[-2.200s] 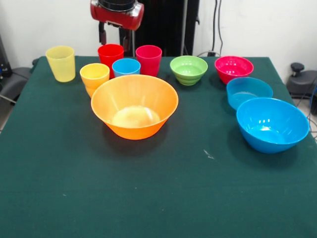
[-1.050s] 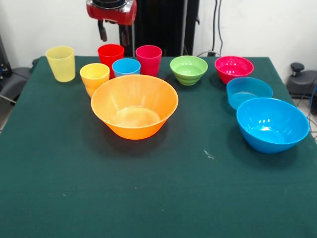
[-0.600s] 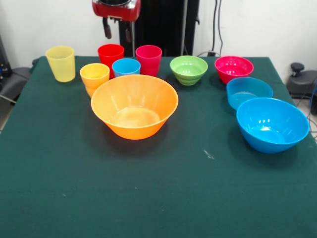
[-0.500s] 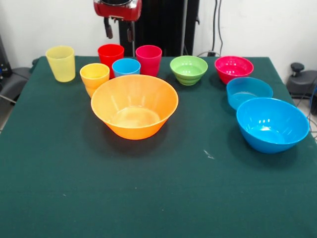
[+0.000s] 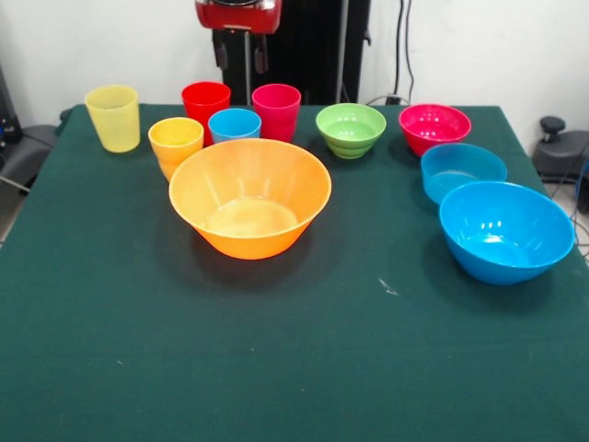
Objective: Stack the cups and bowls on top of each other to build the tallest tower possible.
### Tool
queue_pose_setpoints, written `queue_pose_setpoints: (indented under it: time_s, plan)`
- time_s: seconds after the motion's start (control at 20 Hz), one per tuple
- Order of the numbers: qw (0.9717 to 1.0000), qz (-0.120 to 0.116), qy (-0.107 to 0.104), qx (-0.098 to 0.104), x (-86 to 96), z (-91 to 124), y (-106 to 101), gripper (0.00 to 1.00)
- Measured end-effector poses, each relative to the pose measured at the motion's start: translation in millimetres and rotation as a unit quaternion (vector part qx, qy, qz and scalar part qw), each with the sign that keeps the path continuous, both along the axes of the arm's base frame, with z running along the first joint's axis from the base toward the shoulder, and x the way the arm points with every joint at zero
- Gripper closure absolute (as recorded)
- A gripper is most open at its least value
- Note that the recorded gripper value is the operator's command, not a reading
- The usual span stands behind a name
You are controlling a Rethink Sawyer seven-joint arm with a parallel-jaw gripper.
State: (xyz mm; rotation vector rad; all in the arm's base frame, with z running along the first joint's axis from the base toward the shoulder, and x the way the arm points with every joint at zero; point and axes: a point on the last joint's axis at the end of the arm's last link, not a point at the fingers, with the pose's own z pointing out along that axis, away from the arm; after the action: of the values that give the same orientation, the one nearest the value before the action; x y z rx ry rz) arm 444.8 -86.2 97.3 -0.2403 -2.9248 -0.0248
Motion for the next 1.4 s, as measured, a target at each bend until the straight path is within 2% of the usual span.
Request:
queue_pose_setpoints:
  time_s: [0.55, 1.15, 1.4]
  plan:
    - [0.9994, 0.019, -0.027, 0.009, -12.3, 4, 19, 0.00]
    - [0.9994, 0.023, -0.024, 0.014, -36.1, 11, 28, 0.00]
    - [0.9991, 0.021, -0.033, 0.015, -44.3, 10, 27, 0.00]
